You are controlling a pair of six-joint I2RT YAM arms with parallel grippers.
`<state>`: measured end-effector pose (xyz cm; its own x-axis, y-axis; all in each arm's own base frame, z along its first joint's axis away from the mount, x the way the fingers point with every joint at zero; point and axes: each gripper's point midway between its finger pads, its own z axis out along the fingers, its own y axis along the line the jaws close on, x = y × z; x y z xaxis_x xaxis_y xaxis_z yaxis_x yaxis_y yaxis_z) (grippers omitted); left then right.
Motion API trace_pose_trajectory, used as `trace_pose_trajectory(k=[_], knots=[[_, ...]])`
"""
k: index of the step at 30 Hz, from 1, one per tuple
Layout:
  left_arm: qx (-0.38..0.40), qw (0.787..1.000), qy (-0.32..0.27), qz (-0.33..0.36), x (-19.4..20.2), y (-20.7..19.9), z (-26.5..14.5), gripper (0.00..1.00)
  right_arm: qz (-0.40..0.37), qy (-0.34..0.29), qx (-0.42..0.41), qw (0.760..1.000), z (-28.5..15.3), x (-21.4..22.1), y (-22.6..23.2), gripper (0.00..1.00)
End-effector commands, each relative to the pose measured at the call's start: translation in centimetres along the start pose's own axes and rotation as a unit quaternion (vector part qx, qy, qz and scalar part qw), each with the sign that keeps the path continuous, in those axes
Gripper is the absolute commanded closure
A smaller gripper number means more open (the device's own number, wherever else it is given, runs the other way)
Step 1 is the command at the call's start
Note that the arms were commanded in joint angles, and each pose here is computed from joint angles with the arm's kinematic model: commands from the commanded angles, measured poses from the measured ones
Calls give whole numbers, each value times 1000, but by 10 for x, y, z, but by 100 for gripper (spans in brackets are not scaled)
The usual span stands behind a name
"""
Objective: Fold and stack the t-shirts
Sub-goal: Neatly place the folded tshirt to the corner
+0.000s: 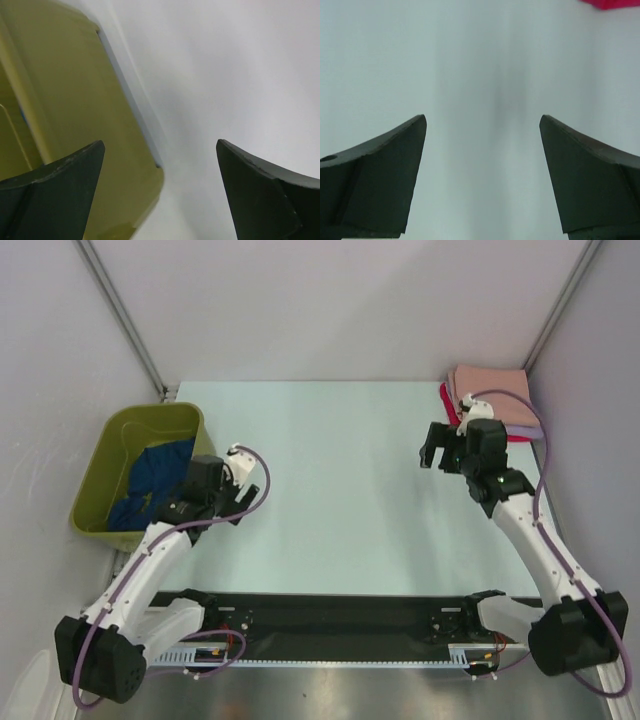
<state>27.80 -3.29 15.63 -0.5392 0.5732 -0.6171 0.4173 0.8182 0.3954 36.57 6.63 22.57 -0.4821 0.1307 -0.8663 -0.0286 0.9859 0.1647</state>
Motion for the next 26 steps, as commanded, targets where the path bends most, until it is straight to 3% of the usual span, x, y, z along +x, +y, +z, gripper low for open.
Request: trace_pose_trajectory(k=[1, 5, 11, 19, 26], knots=[[-50, 995, -30, -75, 5, 7, 6, 0, 60, -32, -40, 997, -27, 5, 18, 0], [-97, 987, -57, -118, 8, 18, 7, 0, 79, -18, -39, 996, -40, 43, 13, 0], [-72, 988, -57, -121, 10, 10, 8, 0, 72, -8, -10, 997, -51, 72, -4, 0], [-49, 986, -67, -145, 15, 8, 3, 0, 71, 0, -10, 997, -53, 83, -6, 0], [-79, 980, -75, -167, 19, 21, -3, 0, 69, 0, -12, 998, -54, 82, -5, 0]])
